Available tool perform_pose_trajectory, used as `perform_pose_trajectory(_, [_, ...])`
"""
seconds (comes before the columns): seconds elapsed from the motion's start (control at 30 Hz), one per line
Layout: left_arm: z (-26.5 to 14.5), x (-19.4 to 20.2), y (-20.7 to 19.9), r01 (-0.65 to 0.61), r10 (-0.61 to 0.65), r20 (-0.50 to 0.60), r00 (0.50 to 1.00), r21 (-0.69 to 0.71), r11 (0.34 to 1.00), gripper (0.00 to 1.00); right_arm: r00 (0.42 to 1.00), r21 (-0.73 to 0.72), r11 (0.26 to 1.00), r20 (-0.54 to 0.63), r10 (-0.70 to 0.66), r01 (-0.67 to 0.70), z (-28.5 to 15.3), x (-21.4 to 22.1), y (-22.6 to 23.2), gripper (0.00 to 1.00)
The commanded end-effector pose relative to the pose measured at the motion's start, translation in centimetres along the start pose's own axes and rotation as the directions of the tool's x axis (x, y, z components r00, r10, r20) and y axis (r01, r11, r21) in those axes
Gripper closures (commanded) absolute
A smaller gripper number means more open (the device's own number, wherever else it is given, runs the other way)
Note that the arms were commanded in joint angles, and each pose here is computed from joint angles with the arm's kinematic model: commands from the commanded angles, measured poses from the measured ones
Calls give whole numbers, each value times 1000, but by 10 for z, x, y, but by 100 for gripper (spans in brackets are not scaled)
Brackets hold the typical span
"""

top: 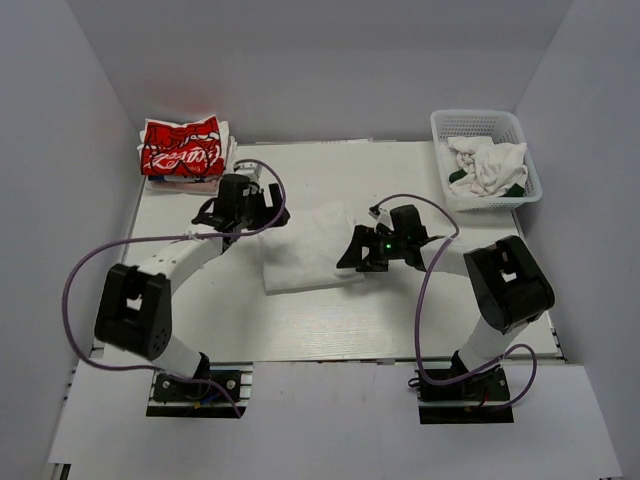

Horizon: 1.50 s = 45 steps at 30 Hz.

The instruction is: Fold and stack the t-shirts

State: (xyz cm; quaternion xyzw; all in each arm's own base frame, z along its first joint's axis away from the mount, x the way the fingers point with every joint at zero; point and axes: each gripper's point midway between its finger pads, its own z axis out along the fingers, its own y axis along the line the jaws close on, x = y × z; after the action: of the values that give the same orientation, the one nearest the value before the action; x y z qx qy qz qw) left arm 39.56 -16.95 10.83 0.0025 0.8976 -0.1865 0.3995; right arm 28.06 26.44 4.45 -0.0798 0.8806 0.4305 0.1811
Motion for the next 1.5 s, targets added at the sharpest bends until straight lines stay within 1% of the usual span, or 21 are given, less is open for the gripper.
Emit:
perform_pose_trajectory(0.0, [-34,-20,-13,-4,3,50,999,28,1000,0,997,166,986,-71,-6,18,-14,29,-33,10])
perform_pose_trajectory(0.1, [-34,15,1,50,-51,-36,998,-17,999,0,990,59,989,-13,-138,138,-27,7,2,10])
perform_pose_trajectory(0.2, [-33,41,9,94,-99,-95,991,-49,994,0,976,25,976,17,-217,217,-36,-4,18,10])
perform_pose_trajectory(0.43, [-18,85,7,136,-138,-226,964,-25,990,0,962,-14,963,63,-266,267,-49,-17,42,10])
perform_pose_trajectory(0.6, [2,96,2,155,-142,-226,964,40,987,2,942,-24,948,128,-311,317,-67,-24,61,10])
perform_pose_trajectory(0.67, [10,97,3,156,-143,-228,963,39,987,8,926,-4,938,159,-342,347,-75,-26,63,10])
perform_pose_trajectory(0.7, [15,90,-8,158,-133,-209,969,108,982,11,919,40,936,180,-350,349,-78,-32,59,10])
perform_pose_trajectory(0.8, [30,111,-3,163,-130,-273,953,102,981,20,917,123,931,168,-361,344,-87,-32,48,10])
perform_pose_trajectory(0.9, [44,130,8,163,-136,-333,933,54,985,44,902,187,920,207,-380,345,-99,-38,45,10])
perform_pose_trajectory(0.93, [45,136,7,151,-122,-346,930,57,987,65,893,227,913,228,-388,338,-103,-44,42,10])
perform_pose_trajectory(1.0, [50,143,10,152,-125,-360,925,48,987,84,888,255,908,242,-392,331,-109,-47,40,10])
perform_pose_trajectory(1.03, [53,132,6,149,-120,-339,933,61,987,97,881,283,903,256,-397,324,-112,-50,37,10])
perform_pose_trajectory(1.07, [55,131,6,132,-102,-345,933,64,989,100,881,292,901,257,-398,322,-114,-50,35,10])
perform_pose_trajectory(1.17, [59,101,1,77,-52,-296,954,76,994,100,872,318,893,269,-408,319,-119,-52,32,10])
perform_pose_trajectory(1.23, [56,66,-7,28,-8,-247,969,80,996,100,869,335,890,280,-409,311,-123,-52,30,10])
perform_pose_trajectory(1.27, [55,51,-2,-32,42,-216,975,47,998,100,870,346,889,282,-404,301,-124,-51,27,10])
perform_pose_trajectory(1.3, [52,20,-7,-67,71,-157,985,33,997,100,869,362,883,278,-408,299,-125,-50,22,10])
perform_pose_trajectory(1.33, [45,12,-3,-101,100,-160,982,3,995,100,865,370,879,282,-414,300,-126,-50,21,10])
perform_pose_trajectory(1.37, [35,-13,3,-135,128,-101,987,-62,989,100,863,394,873,289,-414,287,-128,-52,17,10])
perform_pose_trajectory(1.43, [20,-51,2,-216,214,-24,976,-107,971,100,861,414,866,289,-418,281,-130,-53,13,10])
perform_pose_trajectory(1.47, [11,-68,13,-222,228,16,973,-169,960,100,863,422,863,287,-416,276,-131,-53,11,10])
